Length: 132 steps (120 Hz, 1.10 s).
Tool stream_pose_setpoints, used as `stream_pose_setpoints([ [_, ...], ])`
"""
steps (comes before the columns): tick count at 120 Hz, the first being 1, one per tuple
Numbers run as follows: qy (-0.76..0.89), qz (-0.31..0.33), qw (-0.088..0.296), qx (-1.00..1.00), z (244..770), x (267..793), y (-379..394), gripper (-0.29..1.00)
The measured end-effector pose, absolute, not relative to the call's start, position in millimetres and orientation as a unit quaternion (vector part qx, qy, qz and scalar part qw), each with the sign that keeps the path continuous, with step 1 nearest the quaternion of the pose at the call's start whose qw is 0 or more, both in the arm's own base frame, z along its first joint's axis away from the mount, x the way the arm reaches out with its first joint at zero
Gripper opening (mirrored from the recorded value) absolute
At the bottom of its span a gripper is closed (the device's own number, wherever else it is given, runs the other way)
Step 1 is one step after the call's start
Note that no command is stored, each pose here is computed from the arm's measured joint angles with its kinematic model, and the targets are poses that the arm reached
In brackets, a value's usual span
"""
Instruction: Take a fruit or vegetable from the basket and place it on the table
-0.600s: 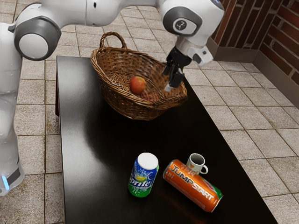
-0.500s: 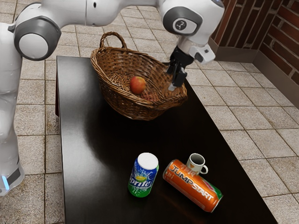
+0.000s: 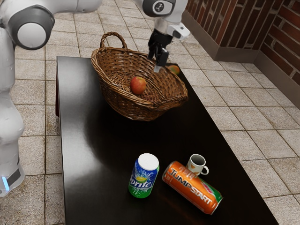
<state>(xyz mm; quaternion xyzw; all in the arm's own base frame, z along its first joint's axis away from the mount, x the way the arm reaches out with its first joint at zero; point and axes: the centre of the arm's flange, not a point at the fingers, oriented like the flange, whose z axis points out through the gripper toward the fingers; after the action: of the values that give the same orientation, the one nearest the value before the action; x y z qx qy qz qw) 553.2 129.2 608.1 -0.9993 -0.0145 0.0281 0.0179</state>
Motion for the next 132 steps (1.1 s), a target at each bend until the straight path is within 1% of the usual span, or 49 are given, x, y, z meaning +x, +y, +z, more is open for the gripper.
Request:
stream_pose_setpoints([
  [12,-0.024,0.035,-0.009,-0.999,591.2,551.2,150.5,0.7],
  [27,0.024,0.039,-0.043,-0.998,574.7,559.9,102.4,0.7],
  [40,0.049,0.042,-0.059,-0.996,566.0,563.0,82.3,0.7],
  [65,0.021,0.043,-0.075,-0.996,551.5,560.0,133.3,0.7],
  [85,0.022,0.06,-0.082,-0.995,532.7,551.6,139.5,0.7],
  [108,0.012,0.067,-0.084,-0.994,528.7,537.1,156.1,0.7],
  [132,0.018,0.079,-0.098,-0.992,514.5,534.1,150.9,0.7],
])
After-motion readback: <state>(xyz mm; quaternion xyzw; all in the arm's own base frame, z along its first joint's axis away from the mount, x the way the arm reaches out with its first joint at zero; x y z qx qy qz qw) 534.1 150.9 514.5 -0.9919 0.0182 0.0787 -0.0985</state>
